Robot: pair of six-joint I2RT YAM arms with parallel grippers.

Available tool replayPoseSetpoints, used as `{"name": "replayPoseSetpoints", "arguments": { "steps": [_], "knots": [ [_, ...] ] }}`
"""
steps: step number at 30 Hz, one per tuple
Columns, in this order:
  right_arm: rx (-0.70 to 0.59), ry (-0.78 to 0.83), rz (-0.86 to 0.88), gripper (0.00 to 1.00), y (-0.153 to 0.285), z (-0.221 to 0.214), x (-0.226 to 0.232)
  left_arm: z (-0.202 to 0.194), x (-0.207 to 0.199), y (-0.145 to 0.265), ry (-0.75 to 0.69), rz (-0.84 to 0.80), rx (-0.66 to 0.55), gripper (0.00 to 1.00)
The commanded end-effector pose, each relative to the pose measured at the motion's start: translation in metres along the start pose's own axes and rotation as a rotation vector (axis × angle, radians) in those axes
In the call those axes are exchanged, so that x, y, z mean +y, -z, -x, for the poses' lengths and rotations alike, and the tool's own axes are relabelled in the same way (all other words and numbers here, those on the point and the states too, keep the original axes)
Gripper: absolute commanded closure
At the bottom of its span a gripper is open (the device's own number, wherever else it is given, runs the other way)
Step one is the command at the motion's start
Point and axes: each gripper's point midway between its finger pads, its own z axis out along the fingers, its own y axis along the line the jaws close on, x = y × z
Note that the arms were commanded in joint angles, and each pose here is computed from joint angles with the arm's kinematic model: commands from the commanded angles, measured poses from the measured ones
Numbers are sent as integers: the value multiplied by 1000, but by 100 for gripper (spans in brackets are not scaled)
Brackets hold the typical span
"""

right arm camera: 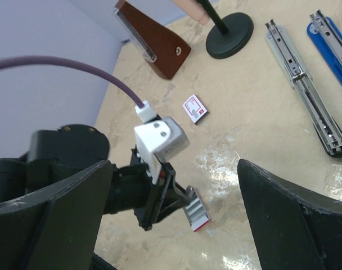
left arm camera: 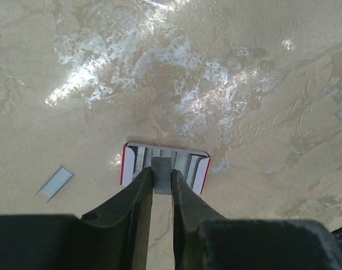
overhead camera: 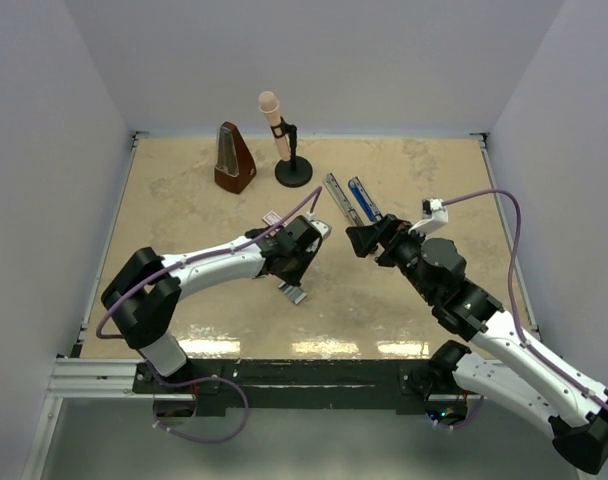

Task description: Unload the staples from the stapler

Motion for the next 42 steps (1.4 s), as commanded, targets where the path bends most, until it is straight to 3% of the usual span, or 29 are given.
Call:
{"name": "replayPoseSetpoints", "arguments": {
  "steps": [1, 42],
  "knots": [
    [-80, -5, -33, 1, 7, 19, -5, 7, -5, -2, -64, 43, -9, 85],
    [-77, -25, -37, 1, 5, 19, -4, -32, -8, -12, -135, 45, 117, 81]
  ]
}}
